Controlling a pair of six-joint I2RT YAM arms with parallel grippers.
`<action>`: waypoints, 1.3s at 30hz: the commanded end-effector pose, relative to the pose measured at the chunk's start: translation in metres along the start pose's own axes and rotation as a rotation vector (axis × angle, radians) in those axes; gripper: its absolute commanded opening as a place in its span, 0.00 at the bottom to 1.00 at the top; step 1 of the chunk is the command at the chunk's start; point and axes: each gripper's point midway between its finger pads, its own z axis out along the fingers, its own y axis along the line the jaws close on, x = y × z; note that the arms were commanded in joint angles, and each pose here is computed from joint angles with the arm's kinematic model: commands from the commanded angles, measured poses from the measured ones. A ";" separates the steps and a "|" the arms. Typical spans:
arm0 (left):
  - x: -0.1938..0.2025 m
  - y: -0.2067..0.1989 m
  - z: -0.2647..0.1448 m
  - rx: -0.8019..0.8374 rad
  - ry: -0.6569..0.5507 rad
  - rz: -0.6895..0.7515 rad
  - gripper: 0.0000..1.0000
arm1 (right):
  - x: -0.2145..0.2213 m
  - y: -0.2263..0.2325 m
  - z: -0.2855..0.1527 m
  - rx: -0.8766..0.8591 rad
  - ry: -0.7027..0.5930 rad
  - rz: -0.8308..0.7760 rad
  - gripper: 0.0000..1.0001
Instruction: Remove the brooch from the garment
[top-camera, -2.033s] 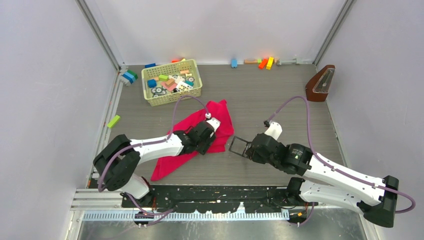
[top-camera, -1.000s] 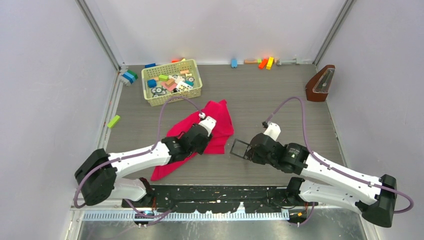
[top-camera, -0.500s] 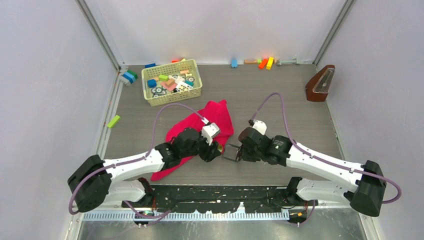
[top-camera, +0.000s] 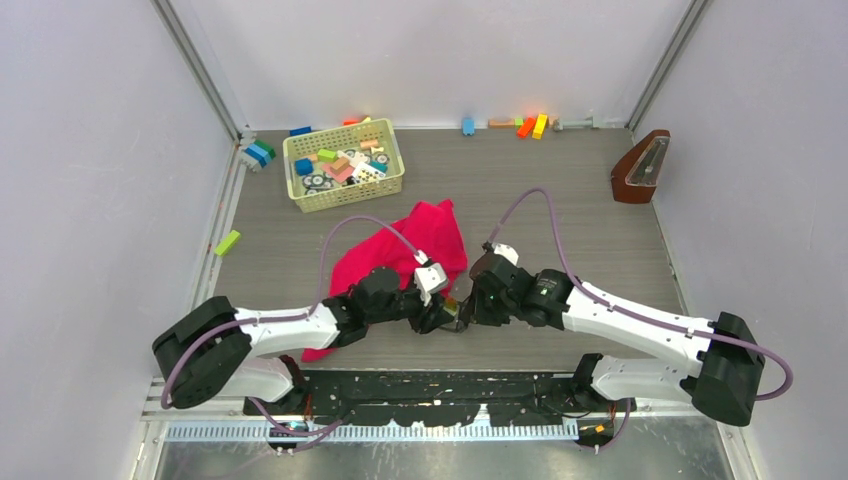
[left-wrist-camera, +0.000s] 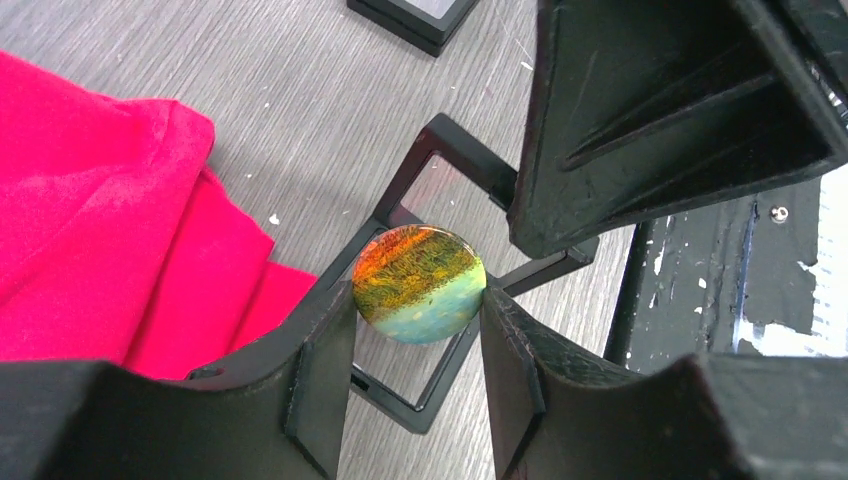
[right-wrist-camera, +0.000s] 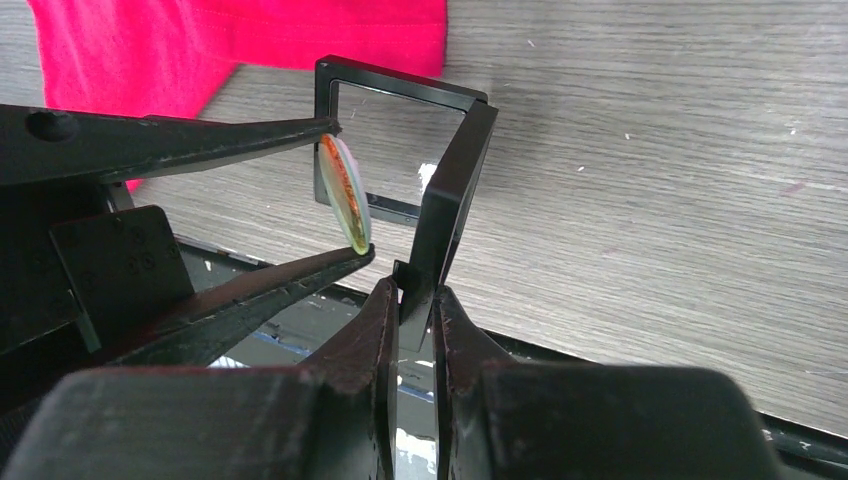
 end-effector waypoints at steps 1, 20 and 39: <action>-0.019 0.000 0.007 0.004 -0.079 0.082 0.33 | -0.006 0.017 -0.001 -0.059 -0.007 -0.002 0.02; 0.007 0.001 0.020 0.013 0.068 0.075 0.36 | -0.009 0.003 -0.002 -0.004 -0.034 -0.006 0.02; 0.021 -0.001 0.028 0.032 0.144 0.056 0.60 | -0.009 -0.001 0.000 0.028 -0.035 -0.010 0.03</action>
